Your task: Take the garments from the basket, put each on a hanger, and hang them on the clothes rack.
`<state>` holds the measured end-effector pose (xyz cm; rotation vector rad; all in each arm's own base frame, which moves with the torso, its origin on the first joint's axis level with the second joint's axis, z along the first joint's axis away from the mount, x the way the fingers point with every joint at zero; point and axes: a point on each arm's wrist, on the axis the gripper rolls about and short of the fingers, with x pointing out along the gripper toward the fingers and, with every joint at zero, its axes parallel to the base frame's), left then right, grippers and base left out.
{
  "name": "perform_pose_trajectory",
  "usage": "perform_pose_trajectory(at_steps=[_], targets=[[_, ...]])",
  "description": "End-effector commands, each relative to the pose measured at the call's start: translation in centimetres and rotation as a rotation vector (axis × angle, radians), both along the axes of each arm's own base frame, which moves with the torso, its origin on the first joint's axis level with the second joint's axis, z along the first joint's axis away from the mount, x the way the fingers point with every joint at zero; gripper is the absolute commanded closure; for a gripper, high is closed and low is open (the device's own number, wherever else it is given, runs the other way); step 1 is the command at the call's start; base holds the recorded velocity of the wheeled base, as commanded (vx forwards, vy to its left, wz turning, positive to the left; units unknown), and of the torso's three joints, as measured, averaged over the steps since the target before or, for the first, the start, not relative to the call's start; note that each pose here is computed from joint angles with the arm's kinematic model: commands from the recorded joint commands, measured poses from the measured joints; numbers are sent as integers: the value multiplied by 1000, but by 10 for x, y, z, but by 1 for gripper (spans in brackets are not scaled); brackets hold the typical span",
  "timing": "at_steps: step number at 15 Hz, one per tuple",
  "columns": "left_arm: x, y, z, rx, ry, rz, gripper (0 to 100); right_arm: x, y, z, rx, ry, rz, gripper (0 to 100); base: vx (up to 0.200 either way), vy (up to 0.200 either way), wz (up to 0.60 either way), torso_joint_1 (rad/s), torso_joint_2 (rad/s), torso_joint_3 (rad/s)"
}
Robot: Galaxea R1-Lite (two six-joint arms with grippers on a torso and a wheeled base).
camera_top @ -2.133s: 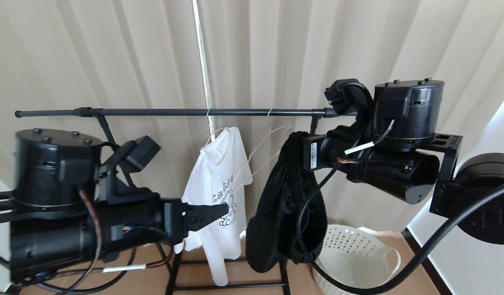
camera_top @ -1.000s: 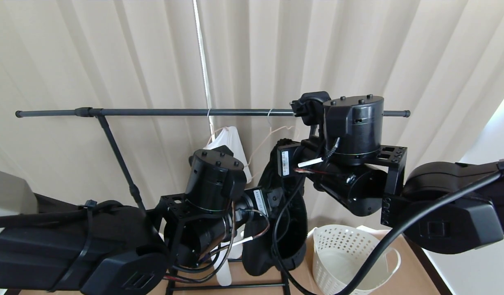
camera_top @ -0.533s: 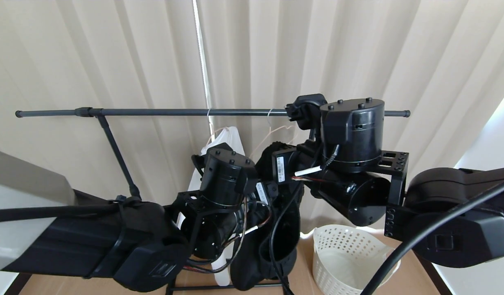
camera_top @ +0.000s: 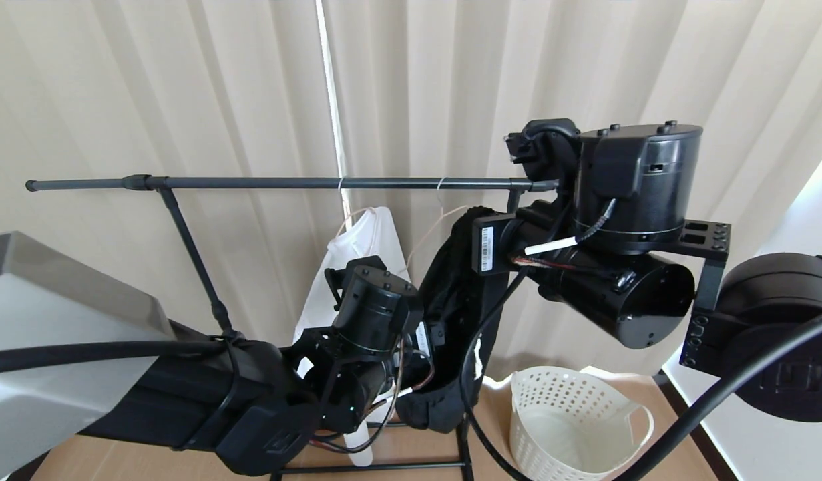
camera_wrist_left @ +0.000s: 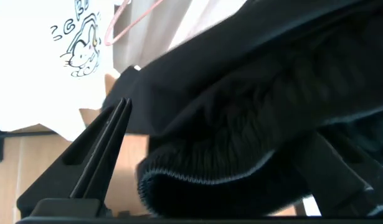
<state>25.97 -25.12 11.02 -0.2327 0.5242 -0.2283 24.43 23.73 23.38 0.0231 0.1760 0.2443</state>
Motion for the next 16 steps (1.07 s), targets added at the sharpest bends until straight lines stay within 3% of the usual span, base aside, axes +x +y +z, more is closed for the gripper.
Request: perform_pose_trajectory(at_steps=[1,5,11,12,16], targets=[[0,0,-13,33,26,-4,0,0,-8,8,16,-17,-17,100,0,0,0,0,0,0],[4,-5,-46,110,90,-12,0,5,-21,16,32,-36,-55,100,0,0,0,0,0,0],[-1,-4,-48,130,100,-23,0,20,-40,21,36,-50,-120,100,0,0,0,0,0,0],[-1,-4,-48,130,100,-23,100,19,-40,22,38,-52,-122,100,0,0,0,0,0,0],[-3,1,-33,101,72,-18,100,25,-48,23,31,-57,-149,100,0,0,0,0,0,0]])
